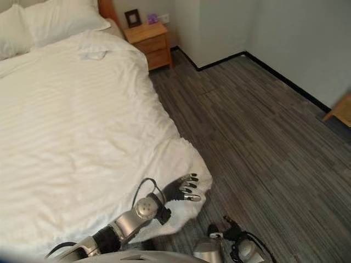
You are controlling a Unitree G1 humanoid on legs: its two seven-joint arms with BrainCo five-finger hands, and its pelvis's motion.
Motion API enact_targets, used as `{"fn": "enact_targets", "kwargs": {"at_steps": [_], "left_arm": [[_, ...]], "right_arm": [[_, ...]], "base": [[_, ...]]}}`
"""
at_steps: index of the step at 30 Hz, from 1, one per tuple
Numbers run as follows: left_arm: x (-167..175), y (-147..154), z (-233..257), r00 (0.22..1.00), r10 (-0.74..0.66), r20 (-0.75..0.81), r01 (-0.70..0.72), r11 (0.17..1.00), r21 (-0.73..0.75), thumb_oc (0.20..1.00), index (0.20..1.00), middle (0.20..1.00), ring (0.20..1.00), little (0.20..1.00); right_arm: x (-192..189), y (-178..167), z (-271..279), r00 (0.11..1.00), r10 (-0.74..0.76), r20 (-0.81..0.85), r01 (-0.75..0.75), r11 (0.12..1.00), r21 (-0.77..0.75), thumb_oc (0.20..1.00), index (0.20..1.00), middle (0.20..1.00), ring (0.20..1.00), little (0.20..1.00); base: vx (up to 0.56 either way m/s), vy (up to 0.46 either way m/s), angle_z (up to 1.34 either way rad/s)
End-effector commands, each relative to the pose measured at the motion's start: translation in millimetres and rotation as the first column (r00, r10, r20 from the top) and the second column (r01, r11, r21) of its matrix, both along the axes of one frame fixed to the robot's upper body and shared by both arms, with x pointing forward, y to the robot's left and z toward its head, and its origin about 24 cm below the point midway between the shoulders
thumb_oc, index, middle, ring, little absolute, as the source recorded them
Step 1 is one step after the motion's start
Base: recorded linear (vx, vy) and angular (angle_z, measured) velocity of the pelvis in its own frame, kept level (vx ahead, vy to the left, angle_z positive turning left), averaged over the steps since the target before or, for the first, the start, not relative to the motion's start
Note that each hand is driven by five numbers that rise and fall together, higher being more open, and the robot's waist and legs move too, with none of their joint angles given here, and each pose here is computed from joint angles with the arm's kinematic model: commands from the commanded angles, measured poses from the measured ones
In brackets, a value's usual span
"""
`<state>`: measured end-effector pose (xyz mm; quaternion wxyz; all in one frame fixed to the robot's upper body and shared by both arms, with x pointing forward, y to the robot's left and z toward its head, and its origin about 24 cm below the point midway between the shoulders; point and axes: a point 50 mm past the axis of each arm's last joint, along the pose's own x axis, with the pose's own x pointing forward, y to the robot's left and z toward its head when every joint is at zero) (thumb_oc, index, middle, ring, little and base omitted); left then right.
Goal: Making the bed.
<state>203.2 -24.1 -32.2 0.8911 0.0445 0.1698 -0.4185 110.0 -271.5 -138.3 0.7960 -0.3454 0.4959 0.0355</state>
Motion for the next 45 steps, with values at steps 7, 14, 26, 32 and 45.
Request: {"fn": "enact_targets", "kwargs": {"at_steps": [7,14,26,32,45], "left_arm": [[3,-54,81,0.95,-0.258,0.175,0.299,0.915,-0.272,1.0,1.0,1.0,1.0,1.0],[51,-4,188,0.741,0.086,0.666,0.19,0.924,-0.331,1.0,1.0,1.0,1.0,1.0],[69,253,119,0.344,0.571,0.745,-0.811,0.58,-0.07,1.0,1.0,1.0,1.0,1.0],[6,309,46,0.266,0.814,0.516,-0.958,0.283,0.048,1.0,1.0,1.0,1.0,1.0],[6,284,26,0.307,0.885,0.351,-0.943,0.333,-0.015,1.0,1.0,1.0,1.0,1.0]], "right_arm": [[-24,-48,8,0.961,-0.276,-0.022,0.273,0.957,-0.097,1.0,1.0,1.0,1.0,1.0],[6,-78,42,0.88,-0.367,0.302,0.41,0.907,-0.093,1.0,1.0,1.0,1.0,1.0],[109,-62,187,0.506,-0.012,0.863,0.144,0.987,-0.07,0.2,0.2,0.2,0.2,0.2],[163,54,190,0.344,-0.518,0.783,-0.245,0.755,0.608,0.2,0.2,0.2,0.2,0.2],[193,118,177,0.368,-0.868,0.334,-0.293,0.233,0.927,0.2,0.2,0.2,0.2,0.2]], "base": [[-0.14,-0.067,0.08],[-0.12,0.069,0.68],[-0.11,0.15,0.59],[-0.04,-0.018,0.49],[-0.12,-0.019,0.33]]}}
